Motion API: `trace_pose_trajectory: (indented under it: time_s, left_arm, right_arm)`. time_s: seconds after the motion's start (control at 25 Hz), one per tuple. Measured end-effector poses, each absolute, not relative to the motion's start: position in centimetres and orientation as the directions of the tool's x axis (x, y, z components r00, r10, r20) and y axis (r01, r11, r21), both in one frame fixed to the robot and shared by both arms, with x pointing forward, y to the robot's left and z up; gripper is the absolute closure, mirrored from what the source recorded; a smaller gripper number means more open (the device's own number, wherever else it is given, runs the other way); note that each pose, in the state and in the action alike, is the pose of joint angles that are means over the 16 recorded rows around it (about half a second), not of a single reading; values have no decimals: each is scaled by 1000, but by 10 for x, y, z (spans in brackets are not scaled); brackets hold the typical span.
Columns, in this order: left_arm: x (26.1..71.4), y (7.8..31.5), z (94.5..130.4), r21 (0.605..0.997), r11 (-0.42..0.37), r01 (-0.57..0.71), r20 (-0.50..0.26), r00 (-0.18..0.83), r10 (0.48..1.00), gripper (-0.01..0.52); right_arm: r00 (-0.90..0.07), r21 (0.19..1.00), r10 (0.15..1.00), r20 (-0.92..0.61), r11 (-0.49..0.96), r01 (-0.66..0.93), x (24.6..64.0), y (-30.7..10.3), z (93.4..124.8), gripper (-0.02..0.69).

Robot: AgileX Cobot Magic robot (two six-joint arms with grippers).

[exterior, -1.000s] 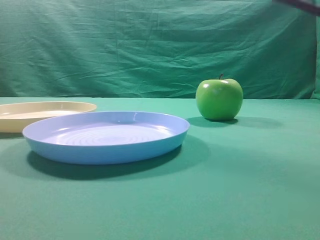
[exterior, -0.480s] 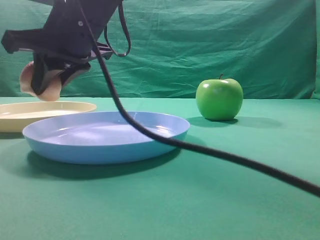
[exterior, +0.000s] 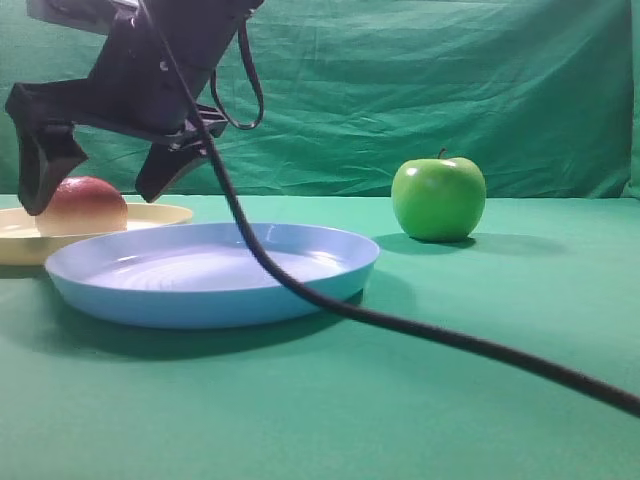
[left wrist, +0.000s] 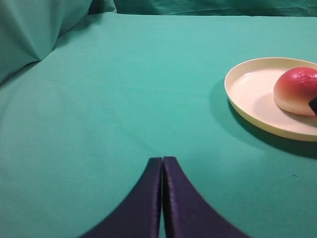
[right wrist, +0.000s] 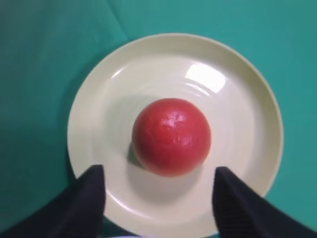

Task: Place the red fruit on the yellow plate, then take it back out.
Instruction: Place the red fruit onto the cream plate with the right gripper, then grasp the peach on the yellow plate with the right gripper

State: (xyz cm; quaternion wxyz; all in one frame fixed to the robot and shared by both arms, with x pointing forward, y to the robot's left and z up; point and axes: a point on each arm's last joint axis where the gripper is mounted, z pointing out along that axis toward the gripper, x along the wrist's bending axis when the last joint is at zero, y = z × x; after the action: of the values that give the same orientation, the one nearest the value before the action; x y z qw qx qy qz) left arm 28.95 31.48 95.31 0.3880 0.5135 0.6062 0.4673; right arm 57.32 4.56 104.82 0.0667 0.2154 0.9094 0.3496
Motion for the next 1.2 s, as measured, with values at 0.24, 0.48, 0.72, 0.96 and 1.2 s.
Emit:
trace_pose_trajectory:
  time_s: [0.24,0.48,0.72,0.96,1.2]
  left_arm:
    - [290,315,953,965,36,260,10,-172,985,514]
    - [290,315,953,965,36,260,10,-172,985,514]
    - [290,315,953,965,36,260,10,-172,985,514]
    - [290,315,953,965,36,260,10,-172,985,514]
    - [290,315,953,965,36,260,10,-172,985,514]
  right_arm:
    - [-863,687,501,58,608,399,556,-4,1122,599]
    - [-823,729,565,59,539,422,522,-53,1169,665]
    - [-790,784,612,45,468,407,475,-96,1179,665]
    - [-767,825,641,42,410,388,426,-135,1164,665]
    - [-745,856,666,22,372,358,387,-168,1149,665]
